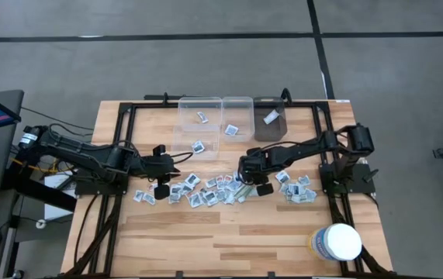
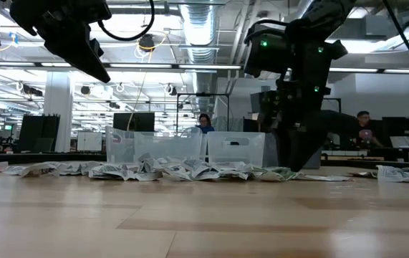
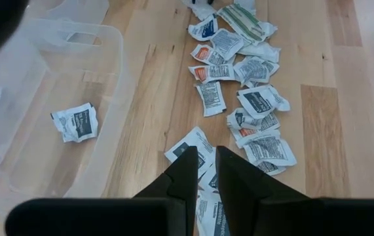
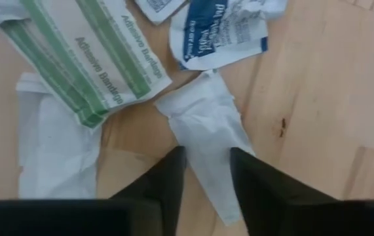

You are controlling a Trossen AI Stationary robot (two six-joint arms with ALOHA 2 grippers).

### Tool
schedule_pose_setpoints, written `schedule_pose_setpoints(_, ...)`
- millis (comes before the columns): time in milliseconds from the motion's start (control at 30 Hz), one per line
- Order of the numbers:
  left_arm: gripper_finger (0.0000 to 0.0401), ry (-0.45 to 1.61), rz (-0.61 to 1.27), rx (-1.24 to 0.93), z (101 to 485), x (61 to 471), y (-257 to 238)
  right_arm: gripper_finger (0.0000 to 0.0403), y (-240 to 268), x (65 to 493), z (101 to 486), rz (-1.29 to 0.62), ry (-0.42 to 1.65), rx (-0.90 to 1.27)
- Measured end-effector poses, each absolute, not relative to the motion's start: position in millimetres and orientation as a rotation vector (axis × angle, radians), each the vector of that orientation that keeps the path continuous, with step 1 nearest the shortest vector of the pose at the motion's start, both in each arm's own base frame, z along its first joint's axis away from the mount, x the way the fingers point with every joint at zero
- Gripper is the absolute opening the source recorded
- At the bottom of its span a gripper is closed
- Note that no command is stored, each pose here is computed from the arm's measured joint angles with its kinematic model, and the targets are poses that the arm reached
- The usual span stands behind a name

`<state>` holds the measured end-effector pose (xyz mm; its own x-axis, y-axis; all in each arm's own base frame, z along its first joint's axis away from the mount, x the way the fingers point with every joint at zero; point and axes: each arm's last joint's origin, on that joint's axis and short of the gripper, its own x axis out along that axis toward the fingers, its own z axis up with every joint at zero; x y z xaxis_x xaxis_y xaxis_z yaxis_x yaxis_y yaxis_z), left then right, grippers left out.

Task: Pick & Place First Aid Supplies
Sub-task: Put the bandage pack into the black transparent bin

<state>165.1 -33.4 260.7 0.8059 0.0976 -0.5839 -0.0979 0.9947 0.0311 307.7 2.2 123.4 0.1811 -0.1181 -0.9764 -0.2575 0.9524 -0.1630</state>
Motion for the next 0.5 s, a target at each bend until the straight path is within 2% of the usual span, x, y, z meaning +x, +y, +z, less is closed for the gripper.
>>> schedule_pose_setpoints(200,0.0056,0.626,0.105,0.0,260.6,165.1,-33.4,0.0015,2.3,305.1,122.9,0.105,1.421,-0.315)
schedule_pose_setpoints(500,0.0056,0.627,0.104,0.0,260.5,165.0,-33.4,0.0003,2.2,306.0,135.5,0.079,1.418,-0.26)
